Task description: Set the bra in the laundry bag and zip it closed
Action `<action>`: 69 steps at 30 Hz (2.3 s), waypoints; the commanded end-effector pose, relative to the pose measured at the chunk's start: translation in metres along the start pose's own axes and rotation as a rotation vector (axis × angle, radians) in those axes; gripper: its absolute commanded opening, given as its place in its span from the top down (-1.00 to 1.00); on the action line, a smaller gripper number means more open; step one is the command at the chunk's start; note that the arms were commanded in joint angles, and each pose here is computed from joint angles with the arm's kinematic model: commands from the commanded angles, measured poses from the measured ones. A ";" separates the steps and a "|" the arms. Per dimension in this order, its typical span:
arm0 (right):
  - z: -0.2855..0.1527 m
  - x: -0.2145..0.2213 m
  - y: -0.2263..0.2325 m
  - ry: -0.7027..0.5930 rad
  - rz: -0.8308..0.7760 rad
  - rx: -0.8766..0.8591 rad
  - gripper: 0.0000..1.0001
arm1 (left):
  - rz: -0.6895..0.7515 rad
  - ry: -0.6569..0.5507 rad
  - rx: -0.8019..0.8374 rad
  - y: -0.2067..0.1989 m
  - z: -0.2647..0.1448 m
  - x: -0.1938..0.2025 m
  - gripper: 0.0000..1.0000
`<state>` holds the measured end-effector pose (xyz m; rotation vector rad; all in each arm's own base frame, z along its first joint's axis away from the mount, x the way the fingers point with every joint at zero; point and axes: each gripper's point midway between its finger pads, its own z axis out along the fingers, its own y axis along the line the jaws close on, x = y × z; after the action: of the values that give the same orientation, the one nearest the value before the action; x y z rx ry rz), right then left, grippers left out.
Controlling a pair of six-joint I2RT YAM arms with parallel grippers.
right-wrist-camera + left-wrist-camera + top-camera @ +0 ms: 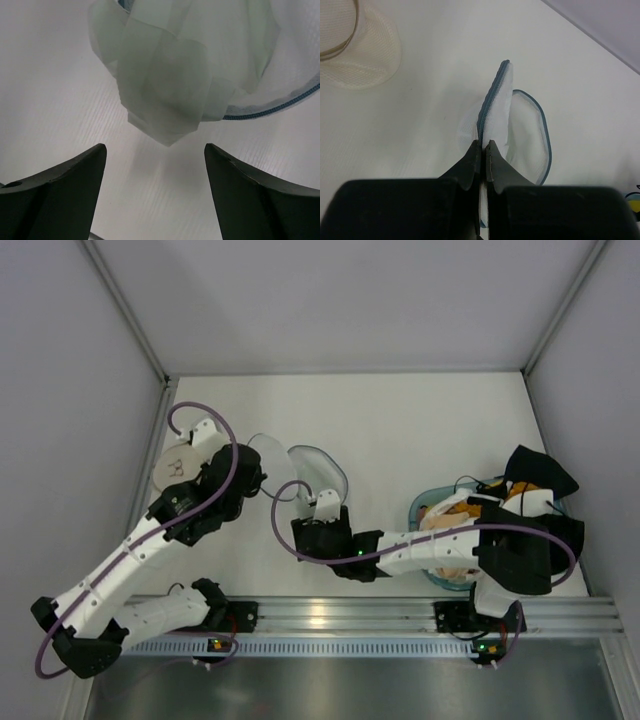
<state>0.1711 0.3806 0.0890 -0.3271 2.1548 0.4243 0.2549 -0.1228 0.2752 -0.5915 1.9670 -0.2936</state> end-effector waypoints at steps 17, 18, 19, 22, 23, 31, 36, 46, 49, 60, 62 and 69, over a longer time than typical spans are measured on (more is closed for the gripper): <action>0.037 -0.041 0.011 -0.154 0.122 -0.013 0.33 | -0.084 -0.075 0.019 0.001 -0.006 -0.017 1.00; 0.036 -0.040 0.009 -0.143 0.115 -0.010 0.55 | -0.077 -0.076 0.017 0.002 -0.006 -0.017 1.00; 0.031 -0.046 0.009 -0.145 0.123 -0.015 0.90 | -0.071 -0.079 0.013 0.003 -0.006 -0.017 1.00; 0.015 -0.050 0.006 -0.108 0.108 -0.035 1.00 | -0.044 -0.079 0.009 0.004 -0.005 -0.017 1.00; 0.003 -0.060 0.012 -0.102 0.113 -0.082 1.00 | -0.025 -0.074 0.012 0.004 -0.005 -0.016 1.00; -0.048 -0.096 0.011 -0.042 0.107 -0.226 1.00 | 0.050 -0.018 0.023 0.011 -0.006 -0.001 1.00; -0.036 -0.126 -0.004 -0.052 0.103 -0.210 1.00 | 0.058 0.060 0.057 0.013 -0.007 0.020 1.00; 0.001 -0.109 0.001 0.061 0.050 -0.240 1.00 | 0.061 0.052 0.096 0.020 -0.021 0.015 1.00; 0.014 -0.078 -0.001 0.149 0.027 -0.219 1.00 | 0.093 0.058 0.091 0.018 -0.020 0.014 1.00; -0.038 -0.122 -0.027 0.117 -0.003 -0.191 -0.81 | 0.335 0.109 0.103 0.013 -0.027 0.007 1.00; -0.052 -0.145 -0.037 0.077 0.011 -0.189 -0.82 | 0.405 0.122 0.099 0.014 -0.026 0.007 1.00; -0.043 -0.138 -0.077 0.073 0.037 -0.104 -0.67 | 0.525 0.159 0.119 0.004 -0.021 0.011 1.00</action>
<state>0.2416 0.3161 0.2387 -0.3601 2.1613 0.6406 0.2307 -0.1228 0.2659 -0.0626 2.1557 -0.1475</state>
